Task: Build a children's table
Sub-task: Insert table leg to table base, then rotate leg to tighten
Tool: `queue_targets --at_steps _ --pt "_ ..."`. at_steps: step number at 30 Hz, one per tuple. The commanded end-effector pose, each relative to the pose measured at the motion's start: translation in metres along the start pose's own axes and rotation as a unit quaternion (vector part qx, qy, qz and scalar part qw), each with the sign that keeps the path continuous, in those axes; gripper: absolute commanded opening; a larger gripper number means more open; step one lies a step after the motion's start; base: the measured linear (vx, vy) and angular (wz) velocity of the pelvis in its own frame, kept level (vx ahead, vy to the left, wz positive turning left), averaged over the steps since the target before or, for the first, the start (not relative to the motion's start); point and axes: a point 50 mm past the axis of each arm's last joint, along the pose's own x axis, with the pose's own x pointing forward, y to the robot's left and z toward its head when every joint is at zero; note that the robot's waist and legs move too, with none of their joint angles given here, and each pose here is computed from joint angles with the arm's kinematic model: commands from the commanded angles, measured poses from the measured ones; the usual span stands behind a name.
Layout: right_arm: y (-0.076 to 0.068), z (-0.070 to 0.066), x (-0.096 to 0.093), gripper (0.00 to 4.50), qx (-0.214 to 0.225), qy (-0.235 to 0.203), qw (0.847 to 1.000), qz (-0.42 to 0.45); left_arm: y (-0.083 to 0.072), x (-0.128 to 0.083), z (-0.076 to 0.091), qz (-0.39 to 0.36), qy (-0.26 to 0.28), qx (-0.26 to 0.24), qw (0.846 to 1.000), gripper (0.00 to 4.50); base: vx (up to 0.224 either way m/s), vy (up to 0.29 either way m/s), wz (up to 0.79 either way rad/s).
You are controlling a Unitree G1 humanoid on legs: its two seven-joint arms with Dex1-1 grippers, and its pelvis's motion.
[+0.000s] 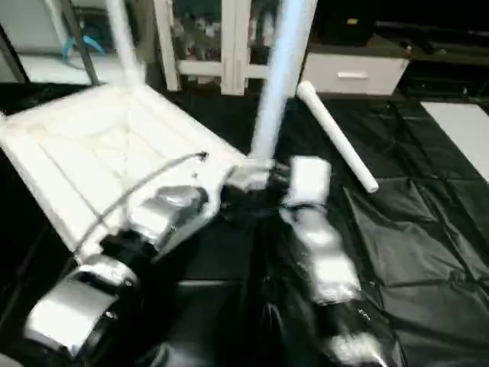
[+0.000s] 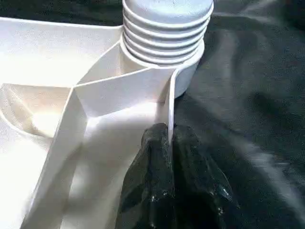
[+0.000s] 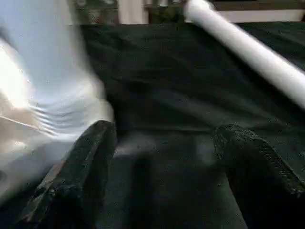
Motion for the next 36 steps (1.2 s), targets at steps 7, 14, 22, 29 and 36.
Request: queue_targets --at_steps 7,14,22,29,36 --pt "-0.016 0.009 -0.031 4.46 -0.004 -0.021 0.993 0.113 0.001 -0.008 -0.013 -0.059 -0.004 0.015 0.998 0.0 0.0 0.0 0.0" --pt "-0.029 0.016 -0.051 4.46 -0.03 -0.003 0.958 0.286 -0.01 -0.02 -0.03 -0.167 0.028 0.058 0.984 0.0 0.0 0.0 0.0" --pt "-0.052 0.025 -0.07 4.46 -0.094 0.054 0.893 0.436 -0.025 -0.045 -0.049 -0.304 0.068 0.122 0.942 0.0 0.0 0.0 0.0" --pt "-0.061 0.022 -0.077 4.46 -0.139 0.103 0.858 0.483 -0.028 -0.056 -0.051 -0.339 0.08 0.132 0.928 0.0 0.0 0.0 0.0" --pt "-0.055 0.015 -0.068 4.46 -0.178 0.103 0.844 0.495 -0.033 -0.06 -0.053 -0.355 0.087 0.144 0.92 0.0 0.0 0.0 0.0"
